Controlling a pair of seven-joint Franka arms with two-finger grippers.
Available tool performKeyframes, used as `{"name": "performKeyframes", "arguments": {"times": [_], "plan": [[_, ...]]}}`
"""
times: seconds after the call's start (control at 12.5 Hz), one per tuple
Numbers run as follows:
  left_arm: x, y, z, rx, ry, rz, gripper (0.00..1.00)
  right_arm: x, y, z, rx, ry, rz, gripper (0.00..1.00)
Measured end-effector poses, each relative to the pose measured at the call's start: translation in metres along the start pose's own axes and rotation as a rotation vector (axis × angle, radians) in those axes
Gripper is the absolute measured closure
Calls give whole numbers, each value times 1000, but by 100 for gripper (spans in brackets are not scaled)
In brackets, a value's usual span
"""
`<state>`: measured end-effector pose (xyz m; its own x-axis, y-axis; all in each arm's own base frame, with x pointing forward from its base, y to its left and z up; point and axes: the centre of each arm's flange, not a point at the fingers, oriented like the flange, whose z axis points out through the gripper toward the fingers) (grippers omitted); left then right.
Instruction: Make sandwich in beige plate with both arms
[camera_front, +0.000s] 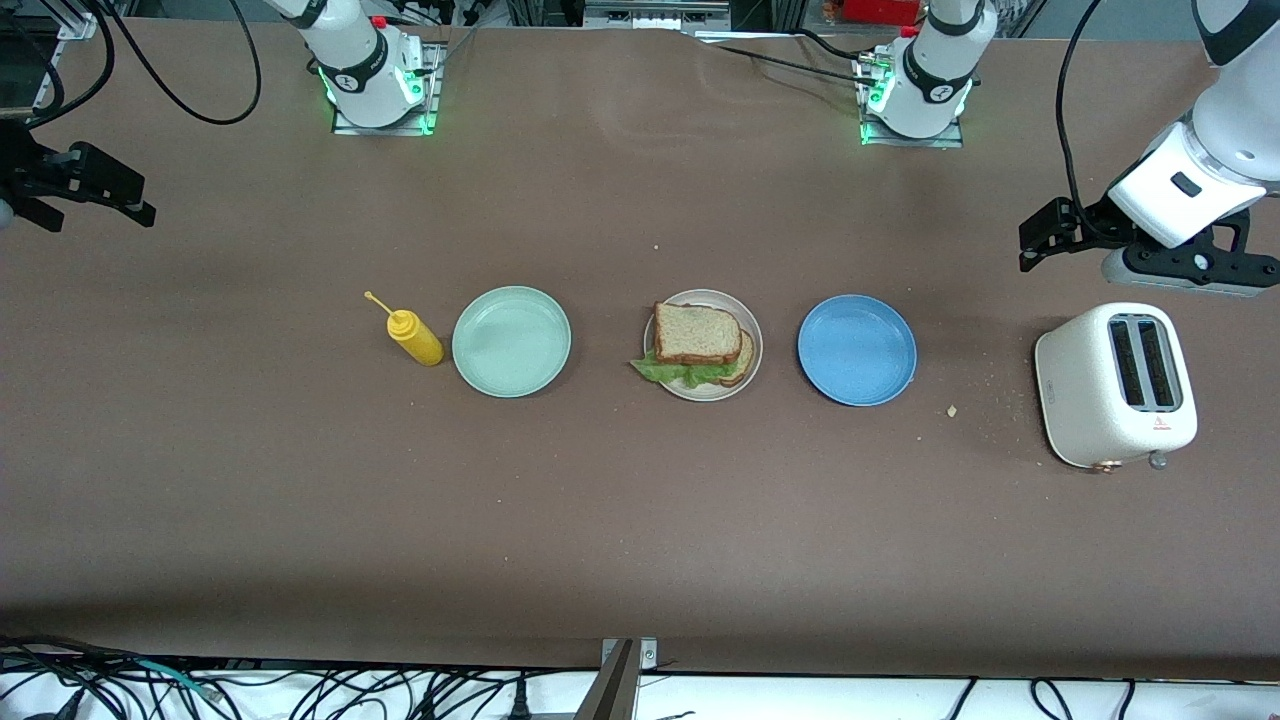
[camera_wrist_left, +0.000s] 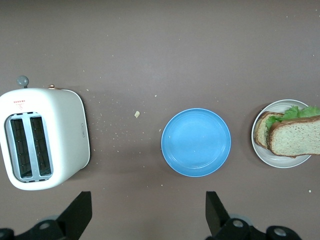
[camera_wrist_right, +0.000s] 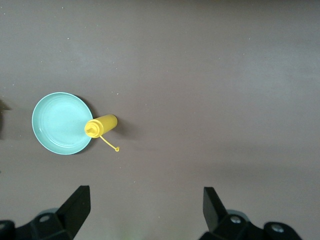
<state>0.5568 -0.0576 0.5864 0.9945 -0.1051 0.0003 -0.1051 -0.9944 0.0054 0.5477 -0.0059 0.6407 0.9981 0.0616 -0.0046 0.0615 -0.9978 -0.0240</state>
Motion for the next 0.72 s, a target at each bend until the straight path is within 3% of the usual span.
{"name": "performKeyframes", "arguments": {"times": [0.72], "plan": [[0, 0, 0, 0, 0, 0, 0, 0, 0, -1, 0, 6, 0, 0]]}}
